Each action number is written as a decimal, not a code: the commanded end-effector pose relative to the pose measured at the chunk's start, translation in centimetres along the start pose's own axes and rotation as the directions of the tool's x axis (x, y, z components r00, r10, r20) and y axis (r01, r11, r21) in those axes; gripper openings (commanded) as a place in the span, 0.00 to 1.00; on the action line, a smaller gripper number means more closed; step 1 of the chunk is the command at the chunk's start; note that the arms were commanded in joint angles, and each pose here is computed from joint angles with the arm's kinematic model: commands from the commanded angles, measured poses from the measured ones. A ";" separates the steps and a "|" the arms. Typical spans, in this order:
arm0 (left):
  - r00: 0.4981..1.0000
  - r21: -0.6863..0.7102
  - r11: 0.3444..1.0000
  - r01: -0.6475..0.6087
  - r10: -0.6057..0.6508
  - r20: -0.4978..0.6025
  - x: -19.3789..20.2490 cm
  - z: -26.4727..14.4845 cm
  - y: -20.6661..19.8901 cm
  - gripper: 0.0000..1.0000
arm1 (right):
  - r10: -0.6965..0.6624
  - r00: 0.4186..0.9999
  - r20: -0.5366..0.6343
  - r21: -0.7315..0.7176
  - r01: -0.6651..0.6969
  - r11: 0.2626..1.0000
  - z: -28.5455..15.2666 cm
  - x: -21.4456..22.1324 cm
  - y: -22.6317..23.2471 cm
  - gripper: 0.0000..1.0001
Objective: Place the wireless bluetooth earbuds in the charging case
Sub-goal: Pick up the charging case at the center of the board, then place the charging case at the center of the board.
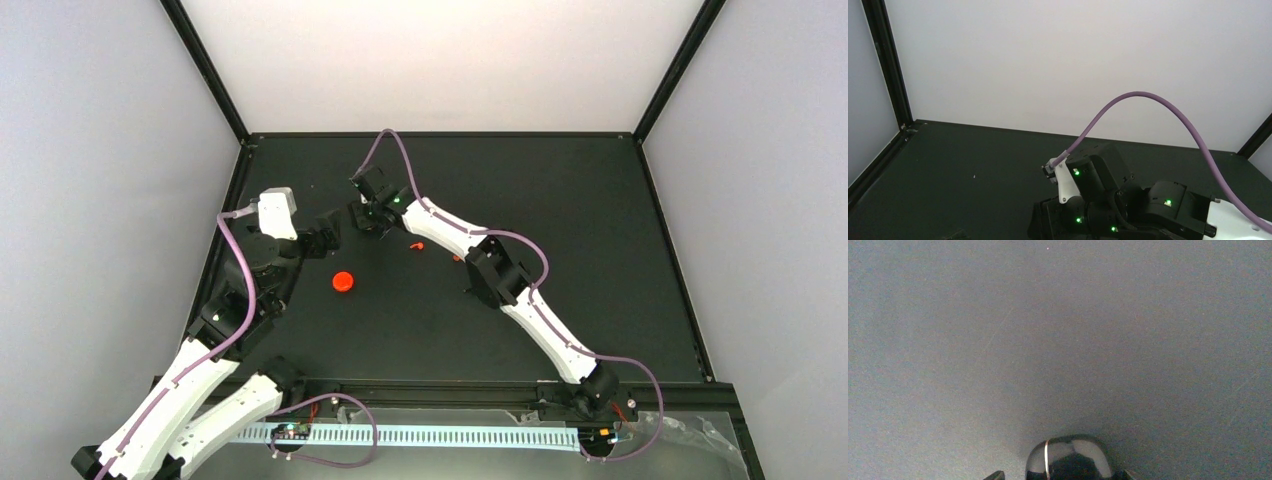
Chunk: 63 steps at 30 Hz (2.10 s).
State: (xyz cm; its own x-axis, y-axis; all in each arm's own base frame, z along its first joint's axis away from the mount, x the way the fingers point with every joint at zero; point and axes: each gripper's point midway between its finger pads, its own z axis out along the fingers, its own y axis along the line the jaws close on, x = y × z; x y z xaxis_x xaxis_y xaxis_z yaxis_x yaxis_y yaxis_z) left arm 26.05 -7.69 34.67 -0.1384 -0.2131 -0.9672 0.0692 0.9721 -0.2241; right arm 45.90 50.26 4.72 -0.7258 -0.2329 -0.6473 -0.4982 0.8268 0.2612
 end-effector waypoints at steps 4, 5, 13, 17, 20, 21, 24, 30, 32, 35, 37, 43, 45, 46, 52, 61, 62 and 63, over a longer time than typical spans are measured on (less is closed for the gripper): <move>1.000 0.012 1.000 0.016 -0.016 0.014 -0.5 -0.4 -0.1 0.99 | -0.062 0.998 -0.027 0.104 0.064 0.993 -0.3 1.4 -0.8 0.53; 1.000 0.012 1.000 0.015 -0.015 0.013 -0.5 -0.4 -0.1 0.99 | -0.066 0.997 -0.027 0.109 0.068 0.992 -0.6 1.4 -0.8 0.51; 1.000 0.016 1.000 0.019 -0.019 0.016 -0.6 -0.6 -0.1 0.99 | -0.077 0.997 -0.031 0.143 0.081 0.986 -2.1 1.3 -1.2 0.35; 1.000 0.016 1.000 0.021 -0.021 0.019 -0.6 -0.6 -0.1 0.99 | -0.059 0.998 0.003 0.150 0.058 0.987 -4.4 0.7 -1.3 0.33; 1.000 0.017 1.000 0.023 -0.024 0.019 -0.6 -0.7 -0.1 0.99 | -0.038 0.999 0.035 0.154 0.032 0.988 -6.7 0.2 -1.4 0.32; 1.000 0.018 1.000 0.025 -0.025 0.019 -0.6 -0.7 -0.1 0.99 | -0.028 0.999 0.043 0.155 0.021 0.988 -7.6 0.2 -1.5 0.32; 1.000 0.020 0.999 0.025 -0.026 0.018 -0.6 -0.7 -0.1 0.99 | 0.013 0.997 0.080 0.139 -0.024 0.990 -11.2 -0.1 -1.4 0.32; 1.000 0.020 0.999 0.025 -0.025 0.017 -0.6 -0.6 -0.2 0.99 | 0.106 0.994 0.040 0.187 -0.112 0.976 -16.6 6.5 -5.0 0.33; 1.000 0.019 1.000 0.025 -0.025 0.015 -0.5 -0.6 -0.2 0.99 | 0.152 0.988 0.014 0.199 -0.152 0.968 -18.2 9.6 -6.2 0.33; 1.000 0.017 1.000 0.022 -0.023 0.012 -0.4 -0.4 -0.2 0.99 | 0.250 0.968 -0.018 0.196 -0.242 0.950 -20.1 13.8 -7.5 0.33; 1.000 0.017 1.000 0.021 -0.021 0.005 -0.2 -0.3 -0.2 0.99 | 0.299 0.954 -0.014 0.199 -0.290 0.936 -21.2 15.7 -8.1 0.33; 1.000 0.022 1.000 0.017 -0.017 -0.008 0.1 0.0 -0.5 0.99 | 0.360 0.933 -0.006 0.210 -0.351 0.913 -22.3 17.7 -8.5 0.33; 1.000 0.020 1.000 0.015 -0.014 -0.013 0.3 0.1 -0.5 0.99 | 0.397 0.918 -0.015 0.197 -0.386 0.901 -22.1 18.2 -8.3 0.34; 1.000 0.016 1.000 0.013 -0.013 -0.016 0.4 0.2 -0.4 0.99 | 0.417 0.909 -0.020 0.190 -0.406 0.894 -21.9 18.5 -8.2 0.34; 1.000 0.013 1.000 0.009 -0.008 -0.023 0.6 0.4 -0.5 0.99 | 0.495 0.868 -0.045 0.173 -0.482 0.859 -21.2 19.9 -7.5 0.35; 1.000 0.017 1.000 0.011 -0.010 -0.021 0.6 0.3 -0.5 0.99 | 0.487 0.872 -0.051 0.185 -0.471 0.863 -21.0 20.4 -7.1 0.47; 1.000 0.021 1.000 0.011 -0.010 -0.024 0.6 0.4 -0.6 0.99 | 0.481 0.875 -0.052 0.185 -0.465 0.866 -21.2 20.4 -7.2 0.50; 1.000 0.024 1.000 0.011 -0.010 -0.024 0.6 0.3 -0.6 0.99 | 0.473 0.879 -0.057 0.187 -0.456 0.870 -21.3 20.6 -7.2 0.53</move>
State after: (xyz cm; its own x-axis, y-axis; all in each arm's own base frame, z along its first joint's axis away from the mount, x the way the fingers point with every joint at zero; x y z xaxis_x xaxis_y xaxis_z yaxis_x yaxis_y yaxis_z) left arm 26.36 -8.12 34.13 -0.1588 -0.2183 -0.9629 0.0746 0.9698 -0.2321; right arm 24.46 28.46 4.49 -0.9062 0.1559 -0.3930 -0.0074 0.9235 0.3835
